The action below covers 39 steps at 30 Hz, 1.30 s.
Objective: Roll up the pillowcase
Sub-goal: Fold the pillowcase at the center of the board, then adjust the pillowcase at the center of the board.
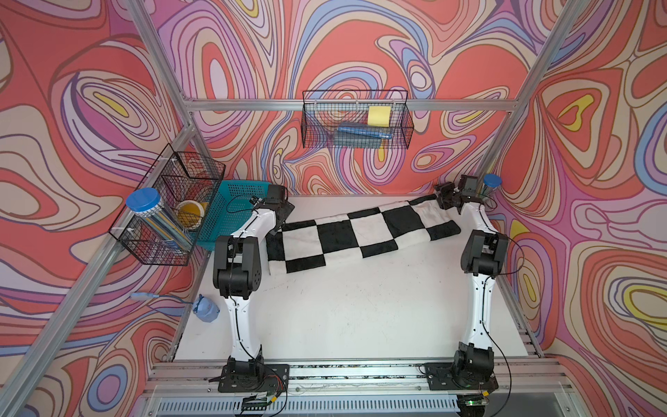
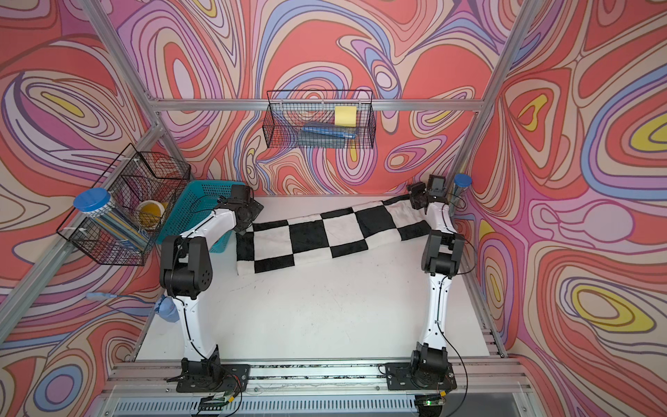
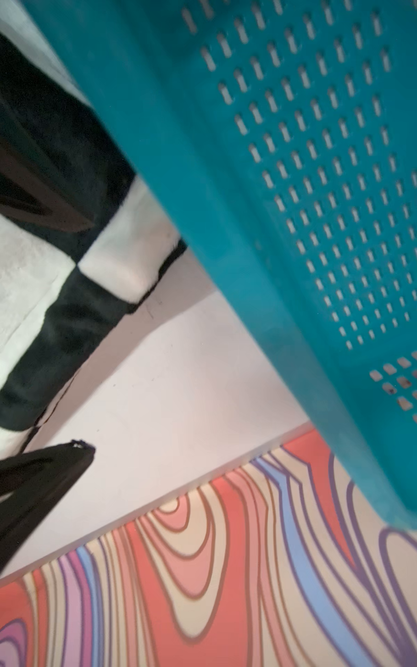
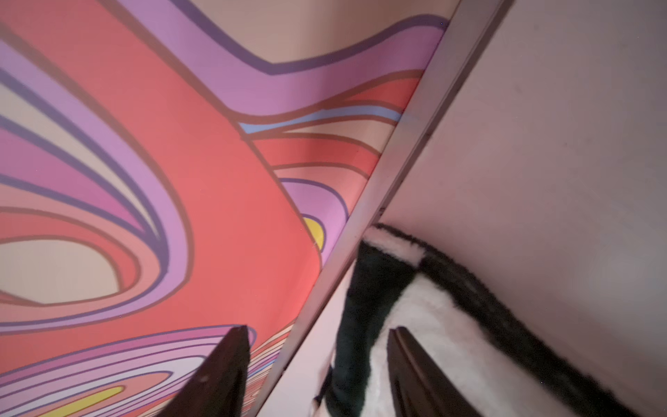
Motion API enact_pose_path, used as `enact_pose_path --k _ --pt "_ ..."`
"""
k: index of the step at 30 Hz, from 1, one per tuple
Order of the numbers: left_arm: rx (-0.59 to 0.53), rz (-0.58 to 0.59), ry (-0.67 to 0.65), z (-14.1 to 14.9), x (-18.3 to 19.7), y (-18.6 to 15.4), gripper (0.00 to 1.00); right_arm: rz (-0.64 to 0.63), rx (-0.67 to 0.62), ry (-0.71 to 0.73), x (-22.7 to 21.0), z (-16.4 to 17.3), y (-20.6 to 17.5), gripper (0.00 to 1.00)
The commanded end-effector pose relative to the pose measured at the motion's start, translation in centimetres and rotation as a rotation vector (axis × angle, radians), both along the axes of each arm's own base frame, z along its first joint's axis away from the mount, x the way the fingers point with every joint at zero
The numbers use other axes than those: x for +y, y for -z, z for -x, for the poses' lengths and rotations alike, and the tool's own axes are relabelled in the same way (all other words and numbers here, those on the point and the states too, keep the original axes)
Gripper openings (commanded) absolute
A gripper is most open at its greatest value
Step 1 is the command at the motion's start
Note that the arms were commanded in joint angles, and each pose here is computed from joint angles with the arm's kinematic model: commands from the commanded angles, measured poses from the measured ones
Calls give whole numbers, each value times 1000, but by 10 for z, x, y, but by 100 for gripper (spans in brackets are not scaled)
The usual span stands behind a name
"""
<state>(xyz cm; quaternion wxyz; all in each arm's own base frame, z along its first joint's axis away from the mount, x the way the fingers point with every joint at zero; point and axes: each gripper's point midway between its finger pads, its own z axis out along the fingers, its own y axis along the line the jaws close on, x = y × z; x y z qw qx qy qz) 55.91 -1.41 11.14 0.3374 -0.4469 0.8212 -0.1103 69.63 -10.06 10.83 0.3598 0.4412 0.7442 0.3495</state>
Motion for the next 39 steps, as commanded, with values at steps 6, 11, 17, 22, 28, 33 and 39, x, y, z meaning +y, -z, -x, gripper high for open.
enact_pose_path --k 6,11,17,22,28,33,39 --pt "-1 -34 336 17 -73 -34 0 41 106 -194 48 53 -22 0" --pt "223 -5 381 72 -79 39 0 101 290 -360 119 113 27 0" --pt "470 -42 374 126 -63 91 0 176 514 -477 170 166 81 0" --pt "635 6 419 164 -66 123 0 236 615 -446 162 181 104 0" --pt "783 66 480 221 -77 139 0 252 680 -483 162 172 117 0" --pt "913 126 563 285 -99 153 0 265 657 -502 167 162 113 0" --pt "986 248 733 362 -157 147 0 272 639 -586 192 147 119 0"
